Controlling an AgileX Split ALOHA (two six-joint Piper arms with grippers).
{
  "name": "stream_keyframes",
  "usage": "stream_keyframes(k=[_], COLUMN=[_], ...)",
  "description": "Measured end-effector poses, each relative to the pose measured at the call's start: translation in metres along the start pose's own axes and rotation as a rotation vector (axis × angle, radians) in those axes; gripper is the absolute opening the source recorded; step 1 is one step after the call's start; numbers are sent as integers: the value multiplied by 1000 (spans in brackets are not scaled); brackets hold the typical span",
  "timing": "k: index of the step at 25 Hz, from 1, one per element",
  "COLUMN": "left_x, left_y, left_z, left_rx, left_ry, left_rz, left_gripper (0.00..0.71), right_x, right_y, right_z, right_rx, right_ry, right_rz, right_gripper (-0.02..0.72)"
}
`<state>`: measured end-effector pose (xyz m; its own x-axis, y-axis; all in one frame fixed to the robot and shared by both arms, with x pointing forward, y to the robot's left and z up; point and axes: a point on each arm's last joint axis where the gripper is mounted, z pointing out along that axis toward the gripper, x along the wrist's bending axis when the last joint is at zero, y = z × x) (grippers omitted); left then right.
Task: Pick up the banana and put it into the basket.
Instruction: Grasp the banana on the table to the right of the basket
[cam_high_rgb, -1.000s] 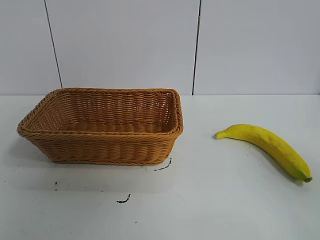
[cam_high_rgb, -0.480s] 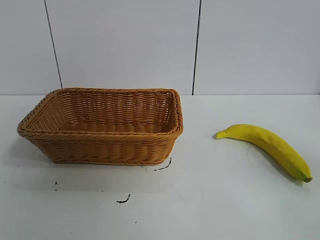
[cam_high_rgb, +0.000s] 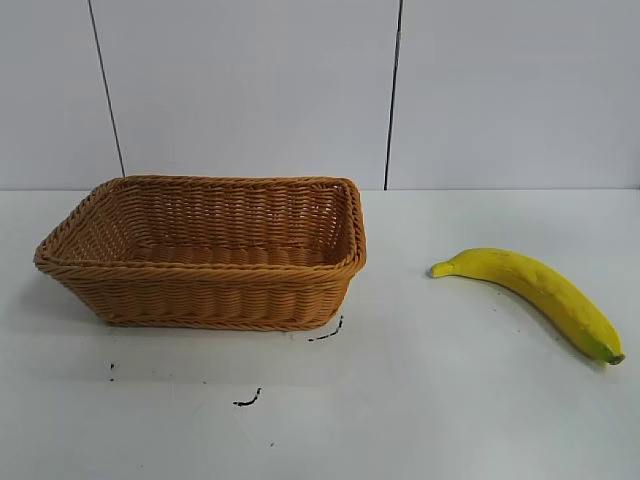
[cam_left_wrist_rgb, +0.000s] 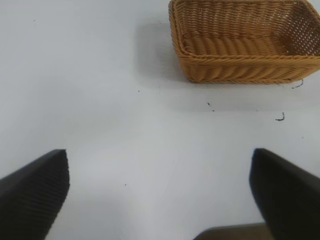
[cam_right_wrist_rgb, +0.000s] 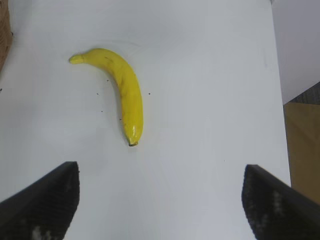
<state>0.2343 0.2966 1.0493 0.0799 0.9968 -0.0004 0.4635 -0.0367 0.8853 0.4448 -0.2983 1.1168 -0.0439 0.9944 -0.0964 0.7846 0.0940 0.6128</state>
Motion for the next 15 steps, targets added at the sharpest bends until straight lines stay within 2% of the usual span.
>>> stream_keyframes(k=[8, 12, 15], left_x=[0, 0, 0], left_y=[0, 0, 0], left_z=[0, 0, 0], left_rx=[0, 0, 0], left_ry=[0, 0, 0], left_rz=[0, 0, 0], left_gripper=[695, 695, 695], right_x=[8, 14, 19], right_y=[69, 87, 91], right_z=[77, 111, 134], right_rx=[157, 197, 217], right_ry=[103, 169, 186], right_rz=[-150, -199, -236], right_gripper=[636, 636, 636])
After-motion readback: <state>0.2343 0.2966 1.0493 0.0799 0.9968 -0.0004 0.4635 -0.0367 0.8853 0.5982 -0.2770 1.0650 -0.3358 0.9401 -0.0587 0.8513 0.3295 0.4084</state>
